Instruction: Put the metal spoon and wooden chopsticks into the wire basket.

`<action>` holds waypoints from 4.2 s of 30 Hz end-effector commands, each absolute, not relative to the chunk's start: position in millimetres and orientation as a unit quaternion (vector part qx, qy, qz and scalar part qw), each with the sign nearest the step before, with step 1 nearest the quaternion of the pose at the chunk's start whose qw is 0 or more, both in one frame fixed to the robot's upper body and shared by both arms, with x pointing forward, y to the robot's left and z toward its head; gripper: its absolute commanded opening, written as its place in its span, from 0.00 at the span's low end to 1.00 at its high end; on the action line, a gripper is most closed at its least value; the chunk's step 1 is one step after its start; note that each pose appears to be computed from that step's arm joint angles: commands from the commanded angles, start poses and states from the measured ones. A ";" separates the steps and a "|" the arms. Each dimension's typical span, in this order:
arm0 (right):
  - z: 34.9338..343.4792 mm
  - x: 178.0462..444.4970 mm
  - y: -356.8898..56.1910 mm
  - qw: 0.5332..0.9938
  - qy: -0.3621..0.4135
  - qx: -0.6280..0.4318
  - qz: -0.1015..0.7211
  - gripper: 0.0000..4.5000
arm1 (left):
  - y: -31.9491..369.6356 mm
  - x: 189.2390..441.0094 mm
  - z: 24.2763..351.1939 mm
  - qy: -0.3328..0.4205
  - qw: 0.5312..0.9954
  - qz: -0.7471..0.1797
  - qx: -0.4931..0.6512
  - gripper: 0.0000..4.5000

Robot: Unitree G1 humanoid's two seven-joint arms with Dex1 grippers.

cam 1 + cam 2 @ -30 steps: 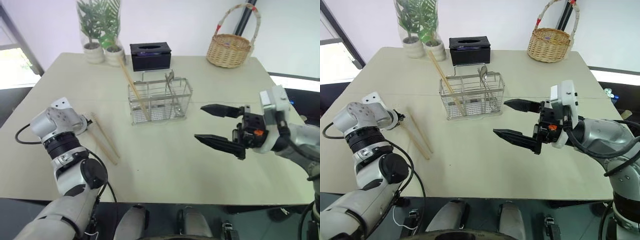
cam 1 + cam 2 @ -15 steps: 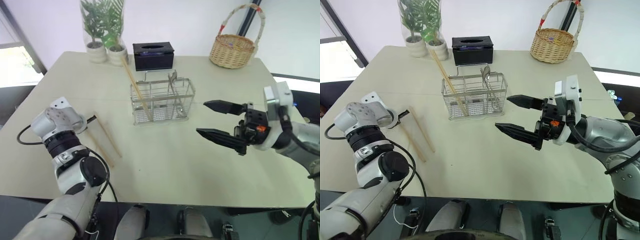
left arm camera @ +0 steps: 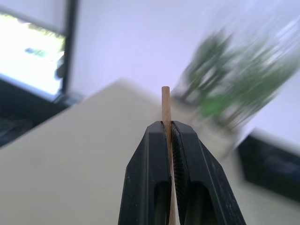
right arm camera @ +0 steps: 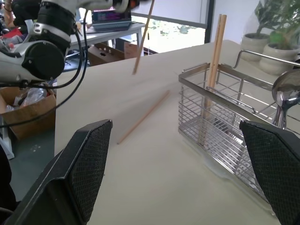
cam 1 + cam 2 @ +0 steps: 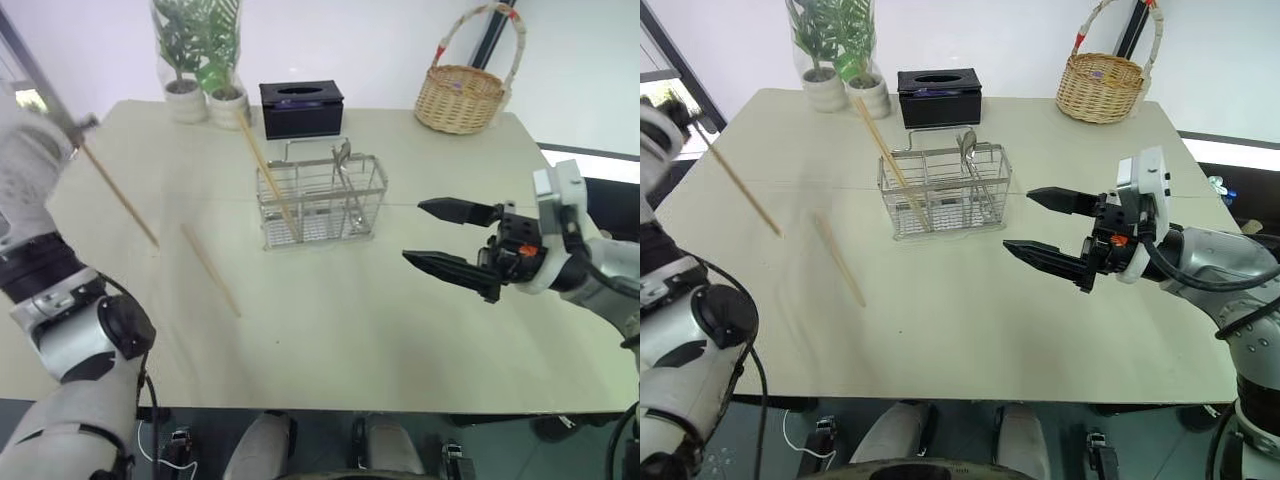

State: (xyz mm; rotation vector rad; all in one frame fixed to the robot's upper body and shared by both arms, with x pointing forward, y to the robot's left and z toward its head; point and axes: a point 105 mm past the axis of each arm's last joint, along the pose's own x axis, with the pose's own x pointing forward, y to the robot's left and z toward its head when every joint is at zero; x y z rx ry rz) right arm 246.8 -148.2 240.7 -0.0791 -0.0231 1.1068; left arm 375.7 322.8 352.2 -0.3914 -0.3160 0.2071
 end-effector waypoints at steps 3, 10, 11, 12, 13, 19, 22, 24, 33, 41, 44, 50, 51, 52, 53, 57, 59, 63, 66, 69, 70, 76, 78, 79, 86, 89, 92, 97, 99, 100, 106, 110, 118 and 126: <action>249.2 241.5 -147.9 0.856 -0.034 -0.037 0.515 1.00 | 268.2 366.4 429.1 -0.293 0.918 -0.053 -0.263 0.01; 247.2 236.9 -147.7 0.868 -0.043 -0.027 0.495 1.00 | 186.7 392.2 417.0 -0.257 0.922 -0.168 -0.236 0.01; 247.3 236.4 -148.2 0.870 -0.045 -0.024 0.491 1.00 | 178.1 395.3 414.1 -0.251 0.922 -0.178 -0.235 0.01; 247.6 235.7 -148.7 0.872 -0.047 -0.023 0.487 1.00 | 170.1 398.0 411.3 -0.246 0.923 -0.186 -0.229 0.01; 247.7 234.7 -148.8 0.874 -0.048 -0.022 0.483 1.00 | 164.1 400.8 407.7 -0.243 0.926 -0.192 -0.217 0.01; 248.5 226.6 -156.3 0.894 -0.056 -0.009 0.445 1.00 | 128.2 422.4 365.5 -0.208 0.939 -0.227 -0.151 0.01; 250.9 223.4 -158.4 0.899 -0.058 -0.006 0.434 1.00 | 118.0 427.0 345.7 -0.203 0.945 -0.232 -0.113 0.01; 253.6 222.2 -159.1 0.901 -0.061 -0.001 0.429 1.00 | 113.2 428.3 334.7 -0.199 0.946 -0.236 -0.102 0.01; 255.7 231.5 -158.7 0.904 -0.056 0.003 0.424 1.00 | 114.1 424.2 315.6 -0.184 0.943 -0.230 -0.153 0.78; 254.1 243.3 -158.9 0.900 -0.052 0.005 0.433 1.00 | 155.2 403.3 354.5 -0.195 0.961 -0.151 -0.127 0.99; 249.7 244.9 -156.8 0.894 -0.048 0.003 0.445 1.00 | 183.6 394.8 379.7 -0.192 0.969 -0.090 -0.124 0.99; 233.6 243.3 -150.1 0.875 -0.028 -0.040 0.482 1.00 | 233.2 400.5 323.8 0.015 0.982 0.036 -0.186 0.99; 231.4 242.9 -149.7 0.872 -0.026 -0.042 0.487 1.00 | 236.4 400.1 307.6 0.056 0.979 0.051 -0.191 0.99; 230.1 243.5 -150.1 0.871 -0.025 -0.040 0.488 1.00 | 240.8 398.2 290.9 0.092 0.975 0.071 -0.190 0.99; 229.5 244.1 -150.5 0.871 -0.025 -0.039 0.489 1.00 | 244.5 395.6 277.3 0.123 0.971 0.089 -0.185 0.99; 226.7 244.7 -151.5 0.870 -0.021 -0.038 0.492 1.00 | 250.4 387.2 238.3 0.187 0.952 0.130 -0.203 0.99; 225.1 243.5 -150.8 0.868 -0.017 -0.038 0.495 1.00 | 244.2 387.0 218.5 0.221 0.947 0.127 -0.194 0.99; 224.3 242.4 -149.6 0.867 -0.014 -0.036 0.498 1.00 | 234.9 387.2 186.3 0.276 0.932 0.138 -0.188 0.99; 222.6 240.7 -148.9 0.867 -0.011 -0.034 0.497 1.00 | 234.6 385.5 170.9 0.302 0.923 0.153 -0.180 0.99; 218.7 236.4 -149.3 0.868 -0.005 -0.031 0.495 1.00 | 234.8 384.2 158.5 0.321 0.916 0.167 -0.174 0.99; 217.5 235.1 -149.8 0.869 -0.003 -0.029 0.493 1.00 | 235.2 384.5 156.0 0.323 0.915 0.171 -0.172 0.99; 213.2 228.6 -151.3 0.874 0.004 -0.016 0.486 1.00 | 236.6 388.1 135.2 0.344 0.900 0.199 -0.181 0.99; 213.4 228.1 -151.3 0.874 0.004 -0.016 0.485 1.00 | 234.5 391.7 130.3 0.348 0.899 0.198 -0.180 0.99; 213.6 227.7 -151.4 0.875 0.004 -0.016 0.485 1.00 | 233.0 393.2 127.4 0.351 0.897 0.197 -0.181 0.99; 215.5 228.9 -152.4 0.879 -0.004 -0.017 0.477 1.00 | 238.6 401.5 108.2 0.364 0.891 0.216 -0.164 0.99; 215.2 228.3 -151.9 0.879 -0.005 -0.017 0.476 1.00 | 243.1 404.2 104.7 0.361 0.891 0.220 -0.163 0.71; 215.5 228.7 -152.4 0.880 -0.007 -0.016 0.475 1.00 | 246.7 405.4 103.0 0.360 0.890 0.225 -0.166 0.37; 217.5 230.8 -153.5 0.880 -0.010 -0.016 0.474 1.00 | 248.6 406.1 101.0 0.358 0.889 0.228 -0.171 0.01; 218.0 231.8 -153.7 0.880 -0.011 -0.016 0.474 1.00 | 248.9 406.2 101.4 0.357 0.889 0.228 -0.174 0.01; 218.3 232.5 -153.7 0.880 -0.011 -0.017 0.474 1.00 | 249.4 406.4 102.9 0.354 0.890 0.228 -0.175 0.01; 219.6 236.1 -153.7 0.879 -0.013 -0.017 0.476 1.00 | 255.0 415.9 130.8 0.294 0.914 0.216 -0.175 0.01; 223.3 238.2 -150.5 0.875 -0.013 -0.020 0.484 1.00 | 272.8 436.6 255.6 0.031 0.960 0.170 -0.222 0.01; 227.8 239.2 -156.2 0.871 -0.004 -0.035 0.490 1.00 | 227.5 390.8 418.7 -0.296 0.938 -0.041 -0.175 0.01; 225.2 237.7 -155.6 0.874 -0.003 -0.034 0.486 1.00 | 166.4 377.7 429.5 -0.306 0.926 -0.173 -0.141 0.01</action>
